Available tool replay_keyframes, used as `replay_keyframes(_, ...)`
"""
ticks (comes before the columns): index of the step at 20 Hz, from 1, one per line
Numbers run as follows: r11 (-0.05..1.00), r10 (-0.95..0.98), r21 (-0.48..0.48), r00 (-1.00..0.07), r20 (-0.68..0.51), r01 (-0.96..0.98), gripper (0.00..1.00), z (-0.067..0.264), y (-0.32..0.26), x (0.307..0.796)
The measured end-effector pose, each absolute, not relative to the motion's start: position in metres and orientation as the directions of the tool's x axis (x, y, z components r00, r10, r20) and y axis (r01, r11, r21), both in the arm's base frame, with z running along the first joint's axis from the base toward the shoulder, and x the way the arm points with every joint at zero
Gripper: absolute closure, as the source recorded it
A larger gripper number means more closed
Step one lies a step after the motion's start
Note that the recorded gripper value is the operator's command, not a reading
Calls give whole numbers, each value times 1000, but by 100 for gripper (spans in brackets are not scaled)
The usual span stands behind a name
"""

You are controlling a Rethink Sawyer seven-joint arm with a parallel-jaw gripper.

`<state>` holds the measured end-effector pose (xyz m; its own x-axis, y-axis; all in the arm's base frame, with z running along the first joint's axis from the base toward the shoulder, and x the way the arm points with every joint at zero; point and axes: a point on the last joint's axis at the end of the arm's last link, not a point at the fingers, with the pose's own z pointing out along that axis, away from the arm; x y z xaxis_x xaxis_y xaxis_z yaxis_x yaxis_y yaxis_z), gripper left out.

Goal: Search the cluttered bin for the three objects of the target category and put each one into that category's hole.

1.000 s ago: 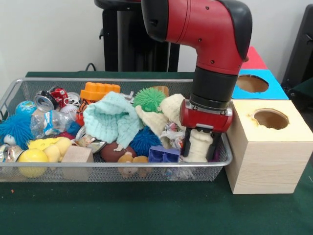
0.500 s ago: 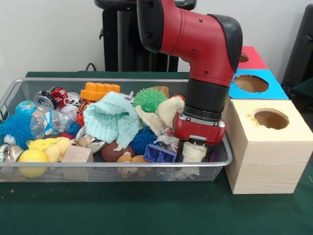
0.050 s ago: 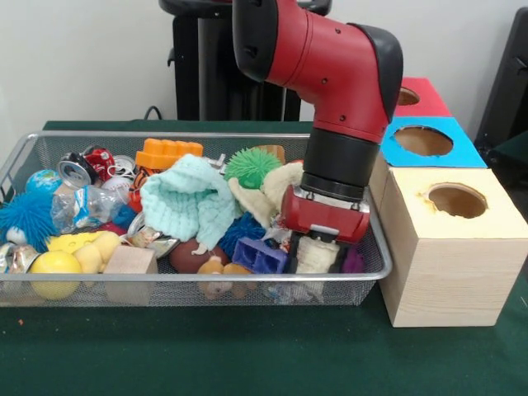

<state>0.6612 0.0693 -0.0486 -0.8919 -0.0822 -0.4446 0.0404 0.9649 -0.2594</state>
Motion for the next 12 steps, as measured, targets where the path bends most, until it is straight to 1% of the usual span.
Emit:
replay_keyframes(8, 929, -98, -363, -897, -430, 72, 0, -34, 28, 663)
replay_keyframes(10, 923, -91, -377, -904, -417, 81, 0, -32, 18, 666)
replay_keyframes(12, 923, -63, -371, -914, -401, 99, 0, -35, 9, 669)
